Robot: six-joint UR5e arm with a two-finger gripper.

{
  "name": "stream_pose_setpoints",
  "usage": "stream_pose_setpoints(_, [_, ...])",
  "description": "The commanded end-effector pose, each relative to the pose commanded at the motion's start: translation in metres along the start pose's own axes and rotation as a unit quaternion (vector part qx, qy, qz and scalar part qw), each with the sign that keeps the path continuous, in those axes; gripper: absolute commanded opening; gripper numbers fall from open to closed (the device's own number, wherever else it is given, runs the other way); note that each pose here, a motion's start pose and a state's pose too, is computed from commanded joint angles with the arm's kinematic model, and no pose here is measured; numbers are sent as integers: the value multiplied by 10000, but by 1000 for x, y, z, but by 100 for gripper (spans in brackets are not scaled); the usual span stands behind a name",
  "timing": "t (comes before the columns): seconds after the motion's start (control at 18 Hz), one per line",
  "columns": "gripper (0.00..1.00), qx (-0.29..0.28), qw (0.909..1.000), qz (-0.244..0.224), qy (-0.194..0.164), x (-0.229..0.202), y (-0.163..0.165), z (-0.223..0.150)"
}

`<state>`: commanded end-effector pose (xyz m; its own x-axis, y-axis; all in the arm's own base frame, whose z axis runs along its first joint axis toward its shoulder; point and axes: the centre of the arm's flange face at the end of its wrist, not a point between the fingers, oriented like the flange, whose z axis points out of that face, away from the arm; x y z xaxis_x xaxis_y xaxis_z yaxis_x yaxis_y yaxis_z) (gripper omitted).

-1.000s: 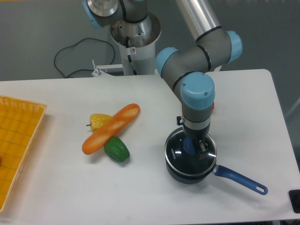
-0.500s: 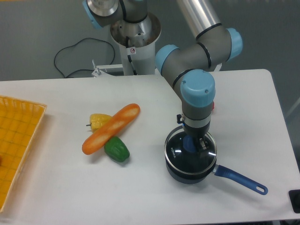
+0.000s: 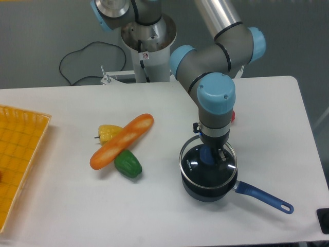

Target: Open the lid

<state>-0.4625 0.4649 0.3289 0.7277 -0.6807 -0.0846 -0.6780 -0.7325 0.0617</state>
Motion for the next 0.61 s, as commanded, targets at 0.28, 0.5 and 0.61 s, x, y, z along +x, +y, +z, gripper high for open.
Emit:
stream_pose_setpoints(0.28, [51,-1,10000,-23,-7,0,0,-2])
stream_pose_setpoints(0.5, [51,0,10000,-23,0,1,0,-2])
stream_pose_setpoints(0.61, [51,-1,10000,-31,0,3,1,-3])
